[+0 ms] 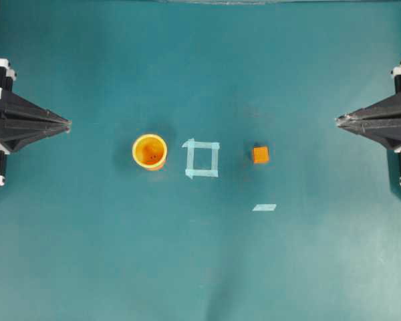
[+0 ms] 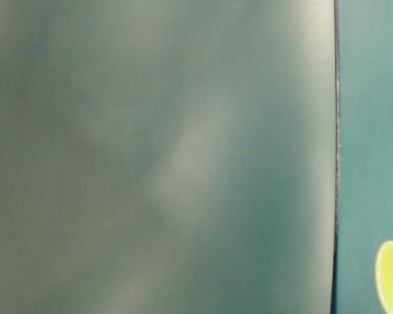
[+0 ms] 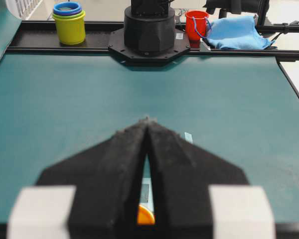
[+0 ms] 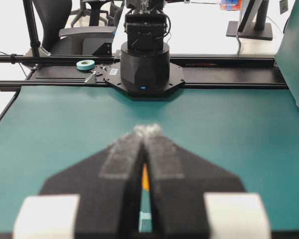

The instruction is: Move the block to the right with right arm.

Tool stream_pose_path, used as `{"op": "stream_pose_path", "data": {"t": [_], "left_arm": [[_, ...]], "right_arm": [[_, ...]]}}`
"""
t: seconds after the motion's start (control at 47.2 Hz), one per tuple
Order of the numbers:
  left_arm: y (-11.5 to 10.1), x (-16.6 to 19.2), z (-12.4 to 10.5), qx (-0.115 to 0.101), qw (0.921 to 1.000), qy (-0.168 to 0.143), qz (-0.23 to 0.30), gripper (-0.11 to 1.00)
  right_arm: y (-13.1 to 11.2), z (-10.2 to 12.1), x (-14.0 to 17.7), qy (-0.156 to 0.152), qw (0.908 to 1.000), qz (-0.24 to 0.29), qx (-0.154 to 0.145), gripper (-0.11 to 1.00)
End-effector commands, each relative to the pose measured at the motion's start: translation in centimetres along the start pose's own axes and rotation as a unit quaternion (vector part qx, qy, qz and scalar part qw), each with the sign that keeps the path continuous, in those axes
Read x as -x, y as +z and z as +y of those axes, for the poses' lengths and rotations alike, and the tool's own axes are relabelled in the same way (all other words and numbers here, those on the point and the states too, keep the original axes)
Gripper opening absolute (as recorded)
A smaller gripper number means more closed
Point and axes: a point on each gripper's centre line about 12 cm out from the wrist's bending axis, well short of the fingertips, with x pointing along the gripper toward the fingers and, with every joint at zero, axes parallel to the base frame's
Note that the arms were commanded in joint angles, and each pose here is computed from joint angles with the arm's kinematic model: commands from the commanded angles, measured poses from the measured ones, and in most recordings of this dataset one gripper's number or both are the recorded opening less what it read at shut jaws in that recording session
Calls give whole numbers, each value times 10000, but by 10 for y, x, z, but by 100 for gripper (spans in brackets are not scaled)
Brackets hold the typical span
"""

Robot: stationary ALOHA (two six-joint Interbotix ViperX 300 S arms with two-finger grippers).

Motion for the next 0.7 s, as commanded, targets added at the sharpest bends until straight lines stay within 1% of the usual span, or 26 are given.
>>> {"op": "stream_pose_path", "data": {"t": [0.0, 0.085, 0.191, 0.339, 0.445, 0.487, 0.53, 0.678], "left_arm": [[11, -5, -3, 22, 10000, -86, 16, 0], [9, -6, -3, 28, 9997, -83, 223, 0], [9, -7, -3, 35, 9995, -82, 292, 0], [7, -8, -4, 35, 9994, -97, 338, 0], [5, -10, -6, 98, 9991, -148, 385, 0], [5, -10, -7, 121, 9990, -163, 393, 0], [5, -10, -7, 144, 9989, -169, 409, 0], [4, -10, -7, 167, 9988, -168, 424, 0]], "right_arm": [[8, 0, -4, -4, 9999, -77, -68, 0], [10, 0, -8, -8, 9999, 31, -99, 0], [9, -1, -15, -21, 9997, 207, -113, 0], [4, -5, -23, -128, 9991, 381, -161, 1], [-1, -7, -29, -175, 9985, 495, -183, 2], [-2, -7, -31, -181, 9982, 541, -176, 7], [-3, -8, -34, -200, 9979, 586, -183, 16], [-8, -10, -45, -234, 9967, 754, -185, 41]]}}
